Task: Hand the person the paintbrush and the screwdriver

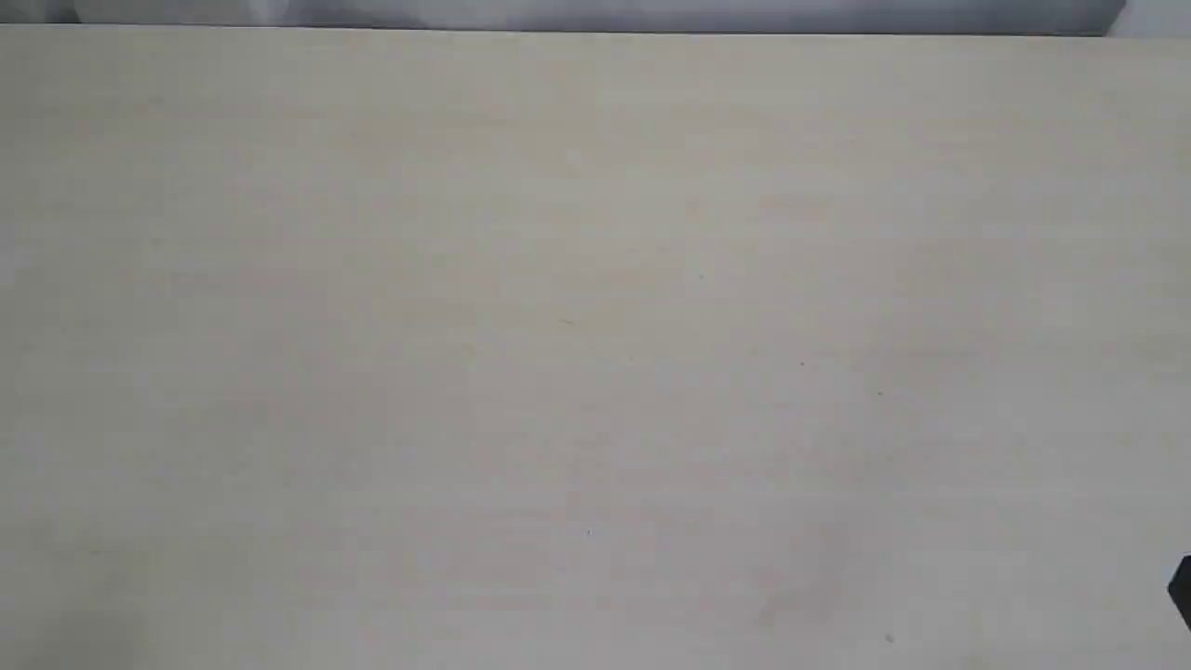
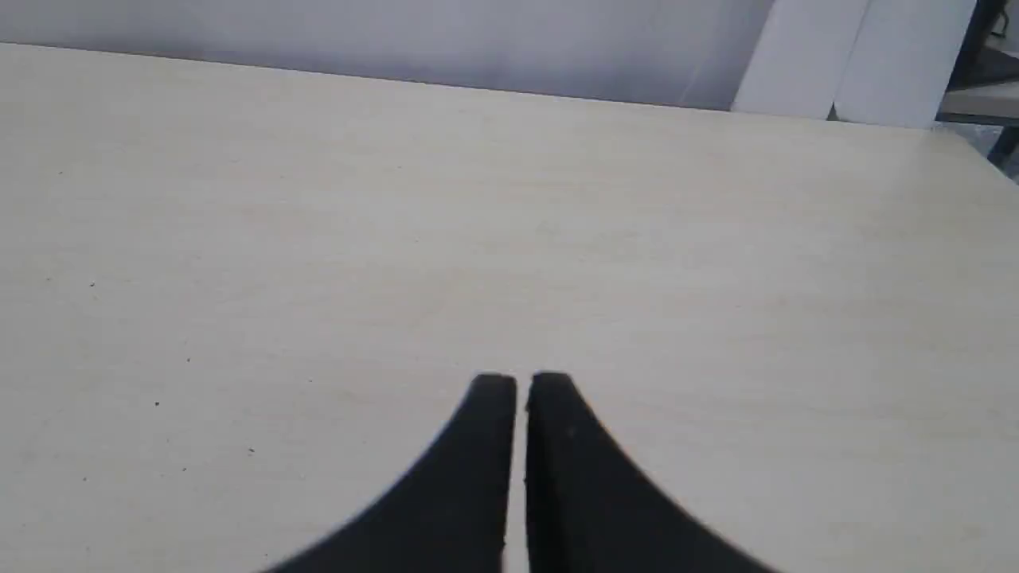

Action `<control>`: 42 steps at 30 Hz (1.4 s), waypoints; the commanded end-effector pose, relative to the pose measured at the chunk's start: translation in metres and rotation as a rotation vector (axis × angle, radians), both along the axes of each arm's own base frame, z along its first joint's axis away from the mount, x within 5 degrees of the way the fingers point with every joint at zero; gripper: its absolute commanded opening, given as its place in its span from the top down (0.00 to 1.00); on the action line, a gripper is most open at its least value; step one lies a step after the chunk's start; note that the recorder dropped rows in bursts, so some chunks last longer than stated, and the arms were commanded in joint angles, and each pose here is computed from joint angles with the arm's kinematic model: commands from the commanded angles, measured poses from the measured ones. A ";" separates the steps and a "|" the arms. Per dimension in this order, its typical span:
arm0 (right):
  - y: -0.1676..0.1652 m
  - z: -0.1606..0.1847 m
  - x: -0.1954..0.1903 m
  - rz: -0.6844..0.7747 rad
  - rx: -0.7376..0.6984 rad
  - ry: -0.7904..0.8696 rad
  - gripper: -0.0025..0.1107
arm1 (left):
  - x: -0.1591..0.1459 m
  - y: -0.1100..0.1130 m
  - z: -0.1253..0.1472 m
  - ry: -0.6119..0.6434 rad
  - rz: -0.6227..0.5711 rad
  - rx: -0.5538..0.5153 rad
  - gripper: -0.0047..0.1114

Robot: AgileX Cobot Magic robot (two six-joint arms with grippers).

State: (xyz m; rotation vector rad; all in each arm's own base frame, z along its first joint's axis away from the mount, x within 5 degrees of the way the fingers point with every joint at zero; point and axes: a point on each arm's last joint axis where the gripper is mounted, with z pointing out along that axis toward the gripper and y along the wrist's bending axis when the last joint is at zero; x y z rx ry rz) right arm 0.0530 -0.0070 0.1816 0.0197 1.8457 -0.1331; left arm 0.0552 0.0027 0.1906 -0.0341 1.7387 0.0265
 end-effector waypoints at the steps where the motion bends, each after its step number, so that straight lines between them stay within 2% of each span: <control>1: 0.000 -0.001 0.000 0.007 -0.012 -0.001 0.94 | 0.000 -0.001 0.000 -0.009 -0.009 -0.002 0.96; 13: 0.000 0.000 0.000 0.007 -0.017 -0.003 0.94 | 0.000 -0.001 0.000 -0.006 -0.009 -0.005 0.96; 18: 0.001 0.010 0.002 0.020 -0.025 -0.120 0.94 | 0.000 -0.001 0.000 -0.006 -0.009 -0.005 0.96; 25: 0.005 0.038 0.002 0.054 -0.041 -0.434 0.94 | 0.000 -0.001 0.000 -0.006 -0.009 -0.005 0.96; 39: 0.005 0.041 0.002 0.057 -0.043 -0.463 0.94 | 0.000 -0.001 0.000 -0.009 -0.009 -0.003 0.96; 42: 0.005 0.051 -0.001 0.063 0.024 -0.585 0.94 | 0.000 -0.001 0.000 -0.007 -0.008 -0.003 0.96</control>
